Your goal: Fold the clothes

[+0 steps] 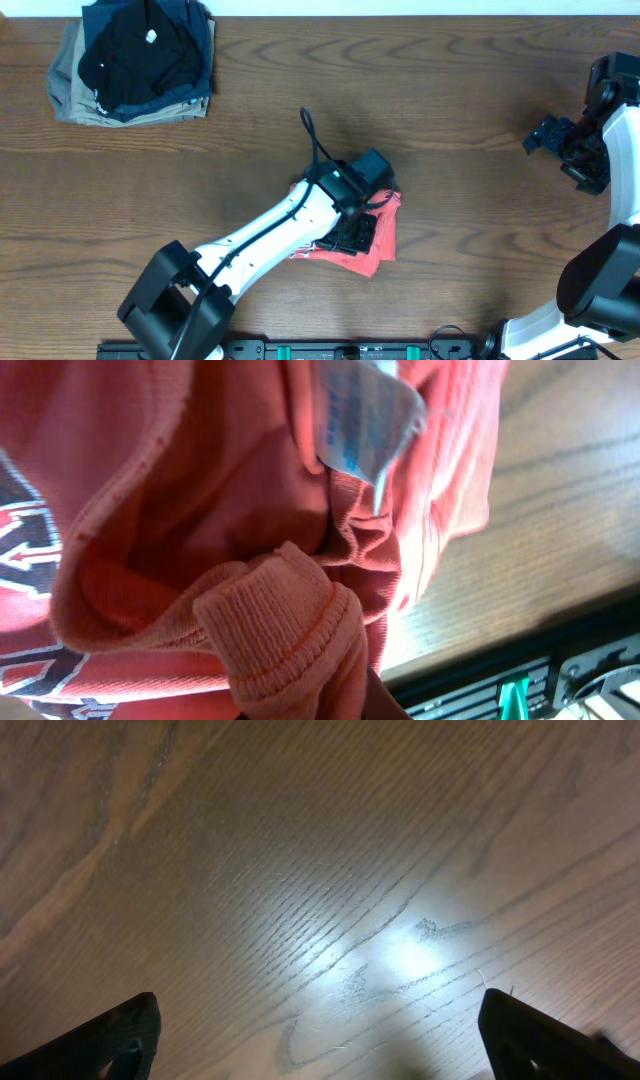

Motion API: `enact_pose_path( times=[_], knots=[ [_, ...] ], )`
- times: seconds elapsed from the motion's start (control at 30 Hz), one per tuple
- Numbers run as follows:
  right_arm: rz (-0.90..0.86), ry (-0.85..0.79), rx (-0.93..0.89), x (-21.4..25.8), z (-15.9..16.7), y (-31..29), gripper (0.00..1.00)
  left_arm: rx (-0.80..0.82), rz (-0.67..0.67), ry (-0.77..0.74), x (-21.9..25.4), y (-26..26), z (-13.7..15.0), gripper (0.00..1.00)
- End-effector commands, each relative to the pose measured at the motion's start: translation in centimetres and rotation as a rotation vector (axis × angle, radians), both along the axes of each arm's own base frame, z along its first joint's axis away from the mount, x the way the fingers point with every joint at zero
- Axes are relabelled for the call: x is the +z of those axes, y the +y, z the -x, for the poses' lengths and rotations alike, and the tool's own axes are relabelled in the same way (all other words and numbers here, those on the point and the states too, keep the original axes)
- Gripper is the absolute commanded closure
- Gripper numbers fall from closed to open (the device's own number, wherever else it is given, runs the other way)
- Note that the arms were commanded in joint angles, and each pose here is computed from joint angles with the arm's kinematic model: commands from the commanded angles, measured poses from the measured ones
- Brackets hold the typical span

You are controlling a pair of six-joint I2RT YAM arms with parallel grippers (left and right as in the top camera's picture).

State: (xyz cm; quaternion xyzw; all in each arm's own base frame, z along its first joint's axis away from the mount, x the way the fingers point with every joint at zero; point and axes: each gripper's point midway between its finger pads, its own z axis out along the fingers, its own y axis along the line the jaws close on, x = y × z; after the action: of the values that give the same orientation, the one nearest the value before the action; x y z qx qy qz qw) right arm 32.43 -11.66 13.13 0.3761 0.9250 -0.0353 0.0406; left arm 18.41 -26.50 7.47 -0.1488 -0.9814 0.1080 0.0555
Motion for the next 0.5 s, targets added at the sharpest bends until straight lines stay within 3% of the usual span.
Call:
enact_pose_path(
  times=[0.0, 0.03, 0.1, 0.13, 0.47],
  knots=[
    [0.005, -0.01, 0.001, 0.4, 0.0, -0.2, 0.01, -0.005, 0.031, -0.008, 1.1, -1.2, 0.8, 0.88],
    [0.005, -0.01, 0.001, 0.4, 0.0, -0.2, 0.01, -0.006, 0.03, -0.008, 1.1, -1.5, 1.1, 0.84],
    [0.005, -0.01, 0.001, 0.4, 0.0, -0.2, 0.01, -0.012, 0.029, -0.006, 1.1, -1.7, 1.5, 0.66],
    [0.005, -0.01, 0.001, 0.4, 0.0, -0.2, 0.01, -0.015, 0.028, -0.005, 1.1, -1.8, 1.6, 0.62],
    [0.005, -0.01, 0.001, 0.4, 0.0, -0.2, 0.01, -0.089, 0.109, 0.035, 2.3, -3.4, 3.2, 0.63]
  ],
)
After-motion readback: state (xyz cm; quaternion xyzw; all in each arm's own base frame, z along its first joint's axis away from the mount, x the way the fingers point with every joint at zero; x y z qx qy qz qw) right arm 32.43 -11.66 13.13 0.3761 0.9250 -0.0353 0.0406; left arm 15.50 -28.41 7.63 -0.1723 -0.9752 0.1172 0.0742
